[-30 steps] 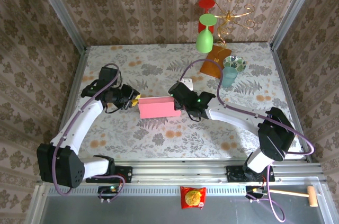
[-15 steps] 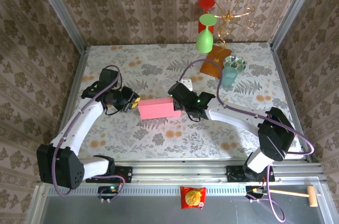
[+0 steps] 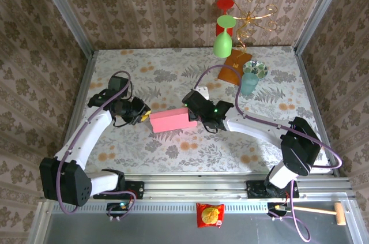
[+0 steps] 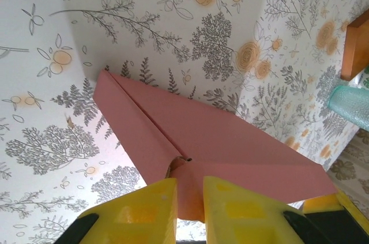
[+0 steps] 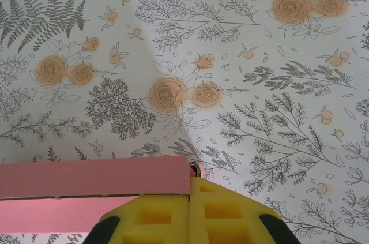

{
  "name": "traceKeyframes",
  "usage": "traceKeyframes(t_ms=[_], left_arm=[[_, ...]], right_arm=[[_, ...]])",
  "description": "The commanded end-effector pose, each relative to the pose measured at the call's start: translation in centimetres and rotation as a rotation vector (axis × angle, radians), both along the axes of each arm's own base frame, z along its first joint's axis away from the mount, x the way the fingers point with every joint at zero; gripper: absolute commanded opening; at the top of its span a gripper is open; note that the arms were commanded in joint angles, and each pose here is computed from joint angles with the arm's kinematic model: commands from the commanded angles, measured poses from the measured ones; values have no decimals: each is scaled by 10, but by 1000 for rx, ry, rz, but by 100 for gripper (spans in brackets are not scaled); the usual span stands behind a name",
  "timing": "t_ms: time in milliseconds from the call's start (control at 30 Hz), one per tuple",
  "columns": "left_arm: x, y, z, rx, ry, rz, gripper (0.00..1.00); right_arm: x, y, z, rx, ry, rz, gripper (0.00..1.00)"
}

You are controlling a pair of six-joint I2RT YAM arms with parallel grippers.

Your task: Fold the paper box

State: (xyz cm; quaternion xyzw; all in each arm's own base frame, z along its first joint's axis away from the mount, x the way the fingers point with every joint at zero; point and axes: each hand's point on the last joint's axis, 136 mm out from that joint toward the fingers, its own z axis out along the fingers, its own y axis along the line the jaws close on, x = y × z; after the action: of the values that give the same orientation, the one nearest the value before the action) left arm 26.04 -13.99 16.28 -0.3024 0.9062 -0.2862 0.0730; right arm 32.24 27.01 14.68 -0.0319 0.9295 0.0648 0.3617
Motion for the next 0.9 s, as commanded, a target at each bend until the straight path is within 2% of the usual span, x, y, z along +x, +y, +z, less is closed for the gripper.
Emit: traceKeyframes(t_ms=[0, 267, 333, 533, 700, 867], left_arm=[[-10, 10, -12, 53, 22, -8, 19], [-13, 7, -23, 61, 21, -17, 20], [-13, 7, -23, 58, 15, -8, 23], [-15, 27, 3, 89, -56, 124, 45], [-12, 15, 18, -64, -99, 231, 48], [-2, 6, 17, -120, -122, 272, 51]], right_arm=[[-22, -23, -43, -142, 142, -10, 0], [-22, -23, -43, -146, 135, -1, 0], [-23, -23, -42, -145, 133, 0, 0], [-23, -23, -41, -147, 120, 1, 0], [-24, -20, -41, -135, 92, 11, 0], [-25, -19, -43, -126, 68, 20, 0]])
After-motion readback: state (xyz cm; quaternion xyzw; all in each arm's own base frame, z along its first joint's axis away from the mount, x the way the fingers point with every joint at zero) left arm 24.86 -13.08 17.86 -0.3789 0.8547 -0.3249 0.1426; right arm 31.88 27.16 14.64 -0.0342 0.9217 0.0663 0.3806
